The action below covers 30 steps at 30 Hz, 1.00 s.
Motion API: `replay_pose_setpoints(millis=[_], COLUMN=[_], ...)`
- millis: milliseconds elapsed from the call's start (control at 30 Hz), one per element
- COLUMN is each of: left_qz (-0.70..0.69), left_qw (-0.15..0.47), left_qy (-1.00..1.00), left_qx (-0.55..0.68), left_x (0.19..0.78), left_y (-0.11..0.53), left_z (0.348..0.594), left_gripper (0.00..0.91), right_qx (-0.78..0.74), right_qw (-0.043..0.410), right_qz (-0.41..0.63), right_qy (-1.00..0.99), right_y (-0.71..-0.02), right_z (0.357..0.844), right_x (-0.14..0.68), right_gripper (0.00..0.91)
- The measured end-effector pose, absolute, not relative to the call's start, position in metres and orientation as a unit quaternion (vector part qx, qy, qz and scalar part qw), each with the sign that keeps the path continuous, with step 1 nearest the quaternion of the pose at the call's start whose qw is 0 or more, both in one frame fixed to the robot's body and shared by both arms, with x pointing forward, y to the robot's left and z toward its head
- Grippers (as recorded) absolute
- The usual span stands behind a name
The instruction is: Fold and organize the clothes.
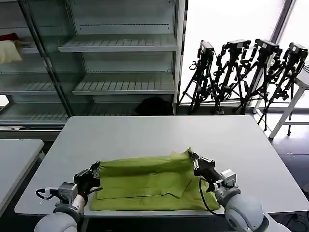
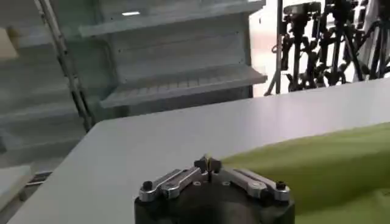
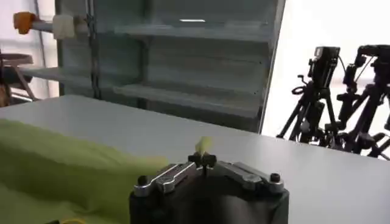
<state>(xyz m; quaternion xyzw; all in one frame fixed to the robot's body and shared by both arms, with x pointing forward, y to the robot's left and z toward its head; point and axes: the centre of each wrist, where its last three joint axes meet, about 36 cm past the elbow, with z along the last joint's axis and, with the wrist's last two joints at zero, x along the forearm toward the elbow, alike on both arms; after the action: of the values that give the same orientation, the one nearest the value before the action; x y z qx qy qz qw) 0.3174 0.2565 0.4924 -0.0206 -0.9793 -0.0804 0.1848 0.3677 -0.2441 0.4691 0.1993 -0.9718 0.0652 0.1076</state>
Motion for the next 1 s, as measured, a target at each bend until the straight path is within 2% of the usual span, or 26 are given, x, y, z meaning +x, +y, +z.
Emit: replay_pose_setpoints(millis=[167, 1000], left_qz=[-0.089, -0.118], left_qw=[0.183, 0.220], left_qy=[-0.979, -0.968], left_qx=[-0.020, -0.013], left_x=[0.303, 0.276], left_y=[0.255, 0.247], left_z=[0.497, 0.474], left_gripper=[0.000, 0.000], right_qx=[0.200, 0.194], right_qw=[0.110, 0.138], right_qz=[0.069, 0.070], right_qy=[-0.971, -0.969], right_y=[-0.248, -0.249], right_z=[0.467, 0.453], right_x=[0.357, 0.303], right_gripper=[0.000, 0.000])
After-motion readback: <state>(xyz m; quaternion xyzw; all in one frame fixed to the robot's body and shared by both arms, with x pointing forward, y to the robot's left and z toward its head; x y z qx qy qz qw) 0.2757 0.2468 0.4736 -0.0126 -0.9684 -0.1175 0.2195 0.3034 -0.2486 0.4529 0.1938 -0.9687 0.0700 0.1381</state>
